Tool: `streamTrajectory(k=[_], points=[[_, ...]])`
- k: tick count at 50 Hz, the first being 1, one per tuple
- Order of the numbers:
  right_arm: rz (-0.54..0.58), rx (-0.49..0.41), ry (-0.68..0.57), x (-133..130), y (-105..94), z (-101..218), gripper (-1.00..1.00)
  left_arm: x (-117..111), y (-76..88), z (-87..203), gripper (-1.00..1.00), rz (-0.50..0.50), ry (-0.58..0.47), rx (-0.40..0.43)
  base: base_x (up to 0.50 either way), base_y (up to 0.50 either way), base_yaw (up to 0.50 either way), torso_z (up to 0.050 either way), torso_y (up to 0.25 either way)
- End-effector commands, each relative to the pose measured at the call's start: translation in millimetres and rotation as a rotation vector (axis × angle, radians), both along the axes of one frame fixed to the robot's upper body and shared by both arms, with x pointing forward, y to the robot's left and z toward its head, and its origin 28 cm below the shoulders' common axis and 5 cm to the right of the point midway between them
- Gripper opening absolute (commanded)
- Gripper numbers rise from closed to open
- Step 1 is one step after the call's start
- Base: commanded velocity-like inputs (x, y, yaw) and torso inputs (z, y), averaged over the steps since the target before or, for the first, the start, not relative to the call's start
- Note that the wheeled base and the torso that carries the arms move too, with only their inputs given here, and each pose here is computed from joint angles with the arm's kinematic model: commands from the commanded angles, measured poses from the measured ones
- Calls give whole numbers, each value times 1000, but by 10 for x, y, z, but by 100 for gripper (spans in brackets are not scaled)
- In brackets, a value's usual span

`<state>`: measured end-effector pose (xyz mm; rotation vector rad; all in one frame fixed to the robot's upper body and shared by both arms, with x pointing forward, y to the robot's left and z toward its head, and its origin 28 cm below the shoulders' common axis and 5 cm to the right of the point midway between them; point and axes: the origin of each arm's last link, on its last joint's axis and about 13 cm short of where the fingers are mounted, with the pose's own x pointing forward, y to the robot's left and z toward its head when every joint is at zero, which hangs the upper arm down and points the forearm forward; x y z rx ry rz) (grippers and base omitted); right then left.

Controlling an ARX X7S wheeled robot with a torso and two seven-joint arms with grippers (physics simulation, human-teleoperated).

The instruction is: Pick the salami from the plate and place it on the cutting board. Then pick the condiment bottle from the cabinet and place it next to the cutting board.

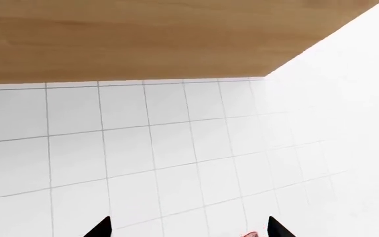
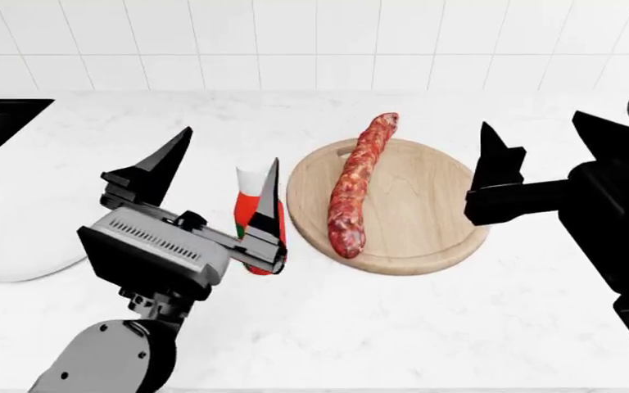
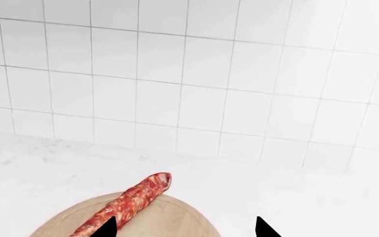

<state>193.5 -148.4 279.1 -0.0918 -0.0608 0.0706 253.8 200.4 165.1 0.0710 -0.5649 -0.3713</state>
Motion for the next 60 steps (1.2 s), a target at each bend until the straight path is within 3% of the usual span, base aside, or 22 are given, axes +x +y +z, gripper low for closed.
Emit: streamTrajectory(k=[1, 13, 23, 34, 43, 60], points=[[8, 1, -12, -4, 16, 27, 100, -196, 74, 405, 100, -17, -62, -28, 0, 0, 0, 0, 0], [39, -38, -88, -15, 146, 90, 100, -250, 191, 797, 100, 59, -170, -76, 0, 0, 0, 0, 0], [67, -86, -293, 10, 298, 44, 100, -271, 191, 867, 100, 162, -181, -32, 0, 0, 0, 0, 0], [72, -209, -588, -11, 384, -136, 100, -336, 211, 872, 100, 196, -166, -62, 0, 0, 0, 0, 0], [48, -192, -732, -64, 404, -143, 100, -429, 214, 920, 100, 196, -184, -80, 0, 0, 0, 0, 0], [45, -182, -812, -119, 421, -49, 100, -521, 203, 1062, 100, 181, -225, -110, 0, 0, 0, 0, 0]])
